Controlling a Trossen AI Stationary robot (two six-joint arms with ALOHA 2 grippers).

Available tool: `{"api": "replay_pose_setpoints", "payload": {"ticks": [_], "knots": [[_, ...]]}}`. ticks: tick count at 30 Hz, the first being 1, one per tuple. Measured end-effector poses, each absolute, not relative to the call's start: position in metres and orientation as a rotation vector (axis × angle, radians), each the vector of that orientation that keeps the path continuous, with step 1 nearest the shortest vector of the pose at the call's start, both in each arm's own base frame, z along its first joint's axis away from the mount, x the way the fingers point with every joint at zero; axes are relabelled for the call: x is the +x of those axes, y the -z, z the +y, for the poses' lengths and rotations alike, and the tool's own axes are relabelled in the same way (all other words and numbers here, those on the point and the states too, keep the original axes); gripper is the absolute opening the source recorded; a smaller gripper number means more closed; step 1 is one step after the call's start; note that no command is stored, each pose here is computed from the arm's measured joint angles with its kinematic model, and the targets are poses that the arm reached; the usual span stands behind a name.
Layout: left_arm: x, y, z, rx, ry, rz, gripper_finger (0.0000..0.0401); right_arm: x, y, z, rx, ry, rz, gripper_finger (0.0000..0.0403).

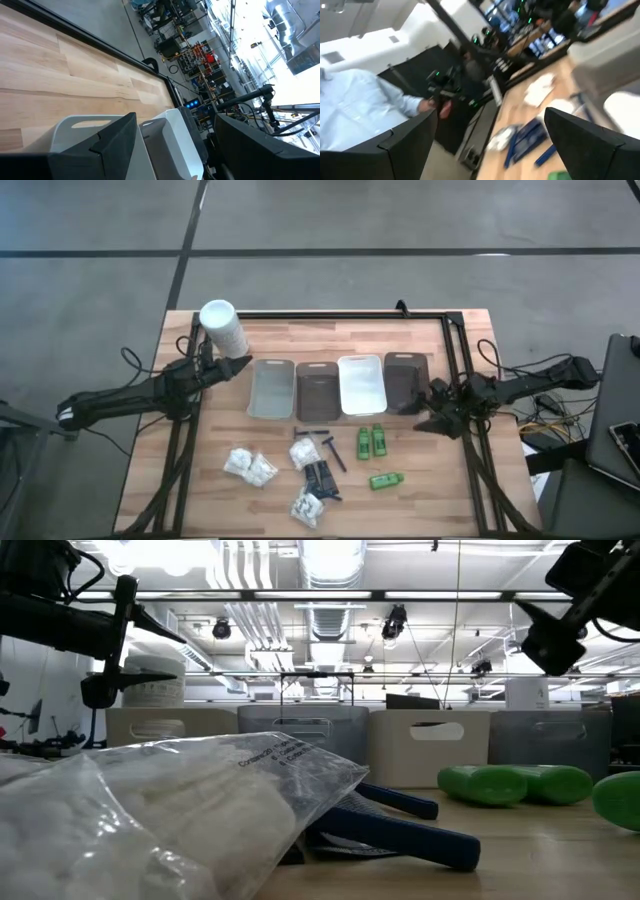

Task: Pick & Place Travel size toiletries
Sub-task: Put the green shampoo bottle into the right black bin

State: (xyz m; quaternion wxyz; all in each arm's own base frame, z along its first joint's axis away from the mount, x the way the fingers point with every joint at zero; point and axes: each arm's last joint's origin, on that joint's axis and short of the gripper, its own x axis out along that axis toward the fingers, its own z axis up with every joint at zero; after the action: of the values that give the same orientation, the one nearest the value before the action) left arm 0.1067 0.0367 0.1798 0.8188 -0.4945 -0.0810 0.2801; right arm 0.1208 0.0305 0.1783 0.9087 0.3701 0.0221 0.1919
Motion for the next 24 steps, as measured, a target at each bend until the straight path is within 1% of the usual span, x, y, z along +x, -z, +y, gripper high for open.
{"api": "replay_pose_setpoints", "payload": {"ticks": [4,9,13,19,24], "knots": [[0.107,-0.18,0.037,-1.053,-0.597,-0.172,0.0273,0.121,-0.179,0.039,0.786,-0.453,0.098,0.0363],[0.107,-0.18,0.037,-1.051,-0.605,-0.177,0.0273,0.124,-0.193,0.048,0.8,-0.507,0.11,0.0364],[0.106,-0.18,0.038,-1.034,-0.633,-0.189,0.0273,0.13,-0.207,0.049,0.806,-0.503,0.089,0.0364],[0.106,-0.18,0.038,-0.99,-0.658,-0.189,0.0273,0.14,-0.237,0.05,0.817,-0.42,-0.002,0.0364],[0.105,-0.18,0.039,-0.986,-0.678,-0.2,0.0273,0.152,-0.264,0.053,0.827,-0.413,-0.035,0.0363]]}}
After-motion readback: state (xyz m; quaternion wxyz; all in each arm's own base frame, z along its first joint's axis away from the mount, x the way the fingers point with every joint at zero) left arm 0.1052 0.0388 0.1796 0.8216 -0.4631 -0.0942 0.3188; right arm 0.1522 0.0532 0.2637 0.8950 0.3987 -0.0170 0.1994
